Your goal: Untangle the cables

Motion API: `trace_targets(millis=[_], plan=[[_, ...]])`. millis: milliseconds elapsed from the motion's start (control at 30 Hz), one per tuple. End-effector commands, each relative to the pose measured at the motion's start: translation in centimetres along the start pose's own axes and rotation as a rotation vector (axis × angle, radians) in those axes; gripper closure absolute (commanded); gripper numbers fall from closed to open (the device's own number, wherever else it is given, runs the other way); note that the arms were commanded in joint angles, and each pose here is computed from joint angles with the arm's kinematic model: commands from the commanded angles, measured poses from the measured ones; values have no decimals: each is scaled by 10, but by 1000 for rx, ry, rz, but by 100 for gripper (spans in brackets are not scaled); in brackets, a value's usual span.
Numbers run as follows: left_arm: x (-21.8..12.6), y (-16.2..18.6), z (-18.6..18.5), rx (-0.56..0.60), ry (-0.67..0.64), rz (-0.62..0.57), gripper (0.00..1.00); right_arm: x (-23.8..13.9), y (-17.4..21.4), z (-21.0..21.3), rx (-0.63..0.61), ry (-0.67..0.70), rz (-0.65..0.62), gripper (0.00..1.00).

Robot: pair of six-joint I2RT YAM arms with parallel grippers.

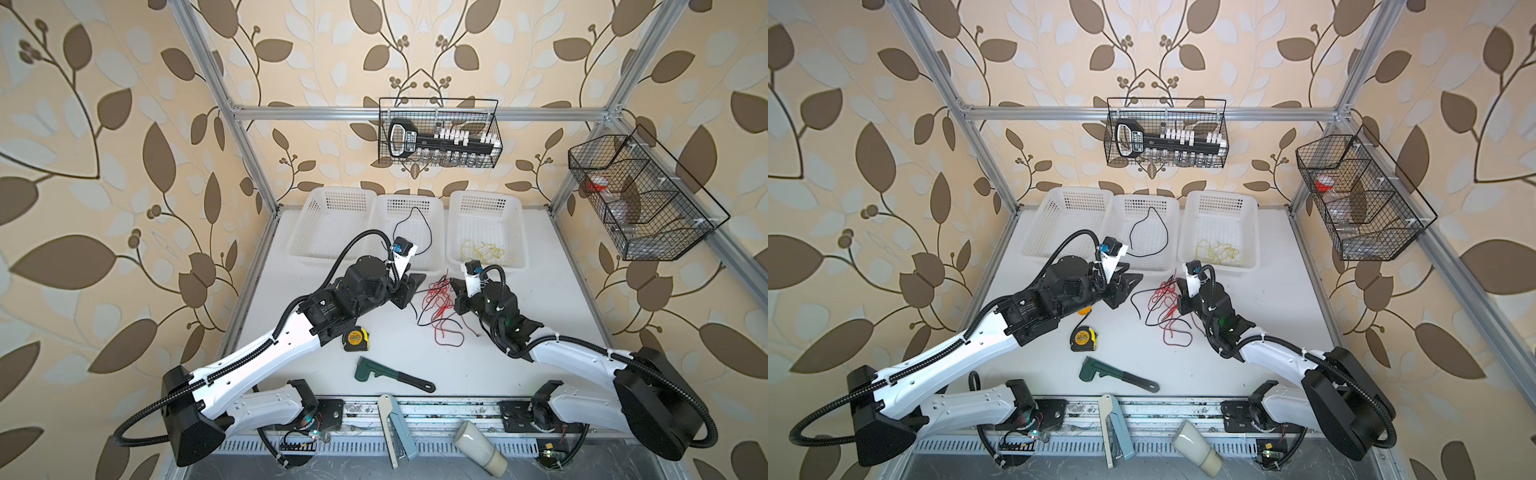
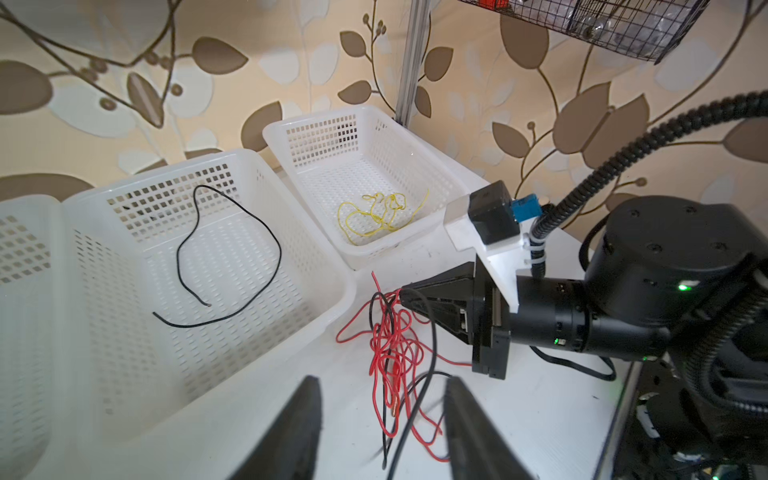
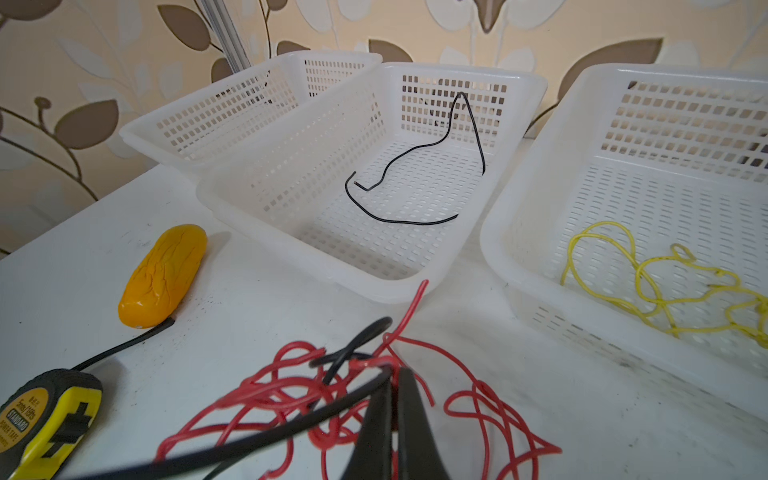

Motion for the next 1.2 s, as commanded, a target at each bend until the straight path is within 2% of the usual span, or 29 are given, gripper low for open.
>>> trace_targets(millis=[0,167,300,367,533,800,1000,1167], plan=[[6,0,0,5,29,-35,26,-5,-4,0,-52,-14,-32,100],[11,6,8,-2,-53,-25,19,-11,-7,3,-80,-74,-100,100],[18,8,20,-51,-110,-10,18,-23,-10,7,-129,-164,-238,100],[22,8,27,-88,-122,-8,20,-25,-15,9,-145,-182,-269,100],[36,10,42,-170,-56,-12,25,-25,-25,19,-234,-265,-267,100],[60,17,41,-186,78,4,34,-32,-29,29,-332,-367,-303,100],[70,19,35,-196,203,4,40,-31,-32,33,-355,-383,-299,100],[77,30,35,-200,214,55,47,-31,-34,35,-360,-393,-301,100]])
Point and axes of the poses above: each gripper's point midway between its finger pads, its own x axis out along the fingers, its own z axis along the line the jaws close on, y = z × x, the point moved 10 cm from there along -x, back along the fingers, and after that the axes turned 9 degrees about x, right-handed, at the moved point
